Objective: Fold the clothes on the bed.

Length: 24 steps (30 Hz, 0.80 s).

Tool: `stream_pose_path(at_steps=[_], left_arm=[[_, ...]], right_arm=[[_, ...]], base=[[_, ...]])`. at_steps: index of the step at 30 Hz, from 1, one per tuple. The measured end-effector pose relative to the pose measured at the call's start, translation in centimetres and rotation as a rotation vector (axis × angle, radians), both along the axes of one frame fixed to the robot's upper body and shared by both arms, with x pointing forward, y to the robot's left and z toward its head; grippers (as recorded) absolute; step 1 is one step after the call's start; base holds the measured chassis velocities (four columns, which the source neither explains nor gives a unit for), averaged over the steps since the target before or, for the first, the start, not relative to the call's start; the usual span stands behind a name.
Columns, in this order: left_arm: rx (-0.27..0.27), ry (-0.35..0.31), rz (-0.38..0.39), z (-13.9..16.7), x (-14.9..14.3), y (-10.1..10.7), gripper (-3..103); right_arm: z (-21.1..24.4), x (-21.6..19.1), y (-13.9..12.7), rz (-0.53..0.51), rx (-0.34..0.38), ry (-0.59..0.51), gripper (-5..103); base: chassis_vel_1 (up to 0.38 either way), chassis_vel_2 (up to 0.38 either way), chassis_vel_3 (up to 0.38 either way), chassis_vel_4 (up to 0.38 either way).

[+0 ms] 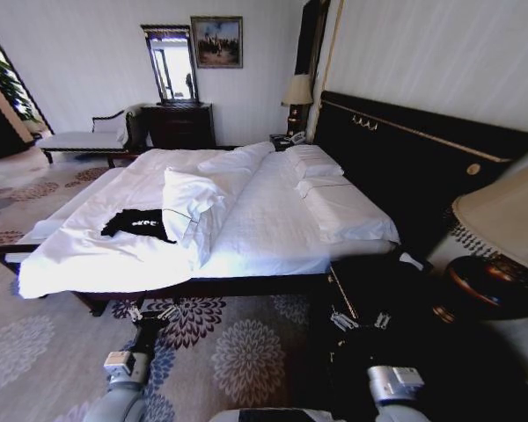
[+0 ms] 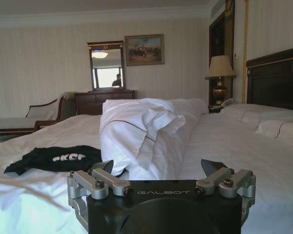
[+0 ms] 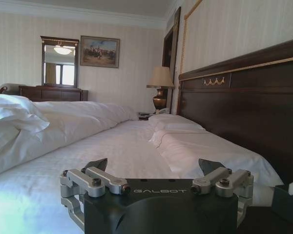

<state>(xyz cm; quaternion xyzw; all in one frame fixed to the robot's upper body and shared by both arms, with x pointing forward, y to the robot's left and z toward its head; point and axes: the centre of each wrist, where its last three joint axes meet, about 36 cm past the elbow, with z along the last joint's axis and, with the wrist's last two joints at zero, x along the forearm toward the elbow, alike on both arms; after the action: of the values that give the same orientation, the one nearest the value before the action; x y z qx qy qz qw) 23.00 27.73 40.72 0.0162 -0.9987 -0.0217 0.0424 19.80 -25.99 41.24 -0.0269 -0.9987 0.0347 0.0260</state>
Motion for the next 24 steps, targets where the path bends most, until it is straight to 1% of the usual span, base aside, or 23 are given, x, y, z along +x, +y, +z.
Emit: stream_pose_path(at_steps=[4,14,24], left_arm=[[0.002,0.004,0.000,-0.09,-0.06,0.04,100],[-0.003,0.015,0.009,-0.39,-0.33,0.14,100],[-0.009,0.019,0.007,-0.63,-0.31,0.00,100]], right_arm=[[-0.03,0.00,0.07,-0.003,0.005,0.000,100],[0.05,0.06,0.44,-0.014,0.045,0.008,100],[0.01,0.03,0.39,-0.017,0.046,0.011,100]], base=[[-0.101,0.097,0.093,-0.084],[-0.079,0.084,0.092,-0.087],[-0.098,0.098,0.086,-0.107]])
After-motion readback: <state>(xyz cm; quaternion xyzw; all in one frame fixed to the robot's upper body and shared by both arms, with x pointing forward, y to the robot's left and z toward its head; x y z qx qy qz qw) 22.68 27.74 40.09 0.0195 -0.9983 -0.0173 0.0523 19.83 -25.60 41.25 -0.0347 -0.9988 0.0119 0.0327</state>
